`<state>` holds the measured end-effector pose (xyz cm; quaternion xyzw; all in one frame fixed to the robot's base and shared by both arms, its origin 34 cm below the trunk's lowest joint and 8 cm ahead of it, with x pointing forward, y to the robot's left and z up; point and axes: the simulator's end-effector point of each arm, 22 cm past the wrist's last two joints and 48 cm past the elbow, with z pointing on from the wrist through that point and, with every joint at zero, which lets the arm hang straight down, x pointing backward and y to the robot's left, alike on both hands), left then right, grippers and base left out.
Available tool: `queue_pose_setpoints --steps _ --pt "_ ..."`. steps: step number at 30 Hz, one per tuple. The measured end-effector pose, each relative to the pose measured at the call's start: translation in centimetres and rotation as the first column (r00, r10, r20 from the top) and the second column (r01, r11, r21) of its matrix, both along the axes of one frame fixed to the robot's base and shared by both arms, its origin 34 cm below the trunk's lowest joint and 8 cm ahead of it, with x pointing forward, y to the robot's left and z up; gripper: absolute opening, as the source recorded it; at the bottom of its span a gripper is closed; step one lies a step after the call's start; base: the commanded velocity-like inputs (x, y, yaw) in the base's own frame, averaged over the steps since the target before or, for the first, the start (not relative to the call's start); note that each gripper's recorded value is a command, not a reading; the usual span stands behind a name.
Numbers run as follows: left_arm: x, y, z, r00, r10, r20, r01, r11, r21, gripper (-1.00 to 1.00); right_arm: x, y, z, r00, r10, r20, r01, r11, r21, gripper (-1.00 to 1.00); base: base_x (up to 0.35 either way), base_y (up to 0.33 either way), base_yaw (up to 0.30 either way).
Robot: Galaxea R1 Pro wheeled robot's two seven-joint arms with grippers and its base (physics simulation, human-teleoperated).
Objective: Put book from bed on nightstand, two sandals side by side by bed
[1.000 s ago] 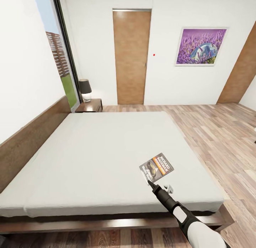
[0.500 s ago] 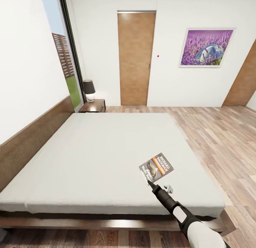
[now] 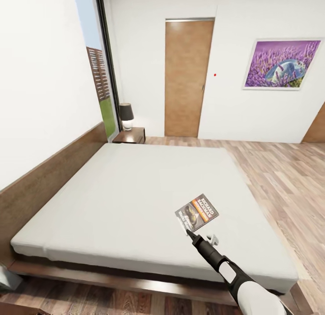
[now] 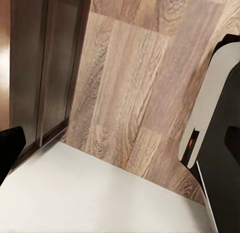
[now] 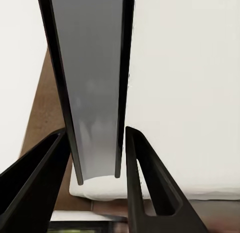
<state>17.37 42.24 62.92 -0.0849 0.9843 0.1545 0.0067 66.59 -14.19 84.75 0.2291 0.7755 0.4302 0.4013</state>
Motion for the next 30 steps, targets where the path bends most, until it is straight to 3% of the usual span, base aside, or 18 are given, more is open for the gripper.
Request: queue_pose_setpoints --steps 20,30 --pt "0.9 -0.1 0.1 1.0 -0.002 0.024 0.002 1.0 -0.002 1.0 0.3 0.1 1.4 1.0 0.002 0.024 -0.002 1.0 0.0 -1.0 0.0 -0.005 0.204" --pt "1.4 -0.2 0.2 0.999 -0.003 0.037 0.003 1.0 -0.004 1.0 0.5 0.1 2.1 0.999 0.003 0.038 -0.003 1.0 -0.001 -1.0 0.05 -0.144 0.201"
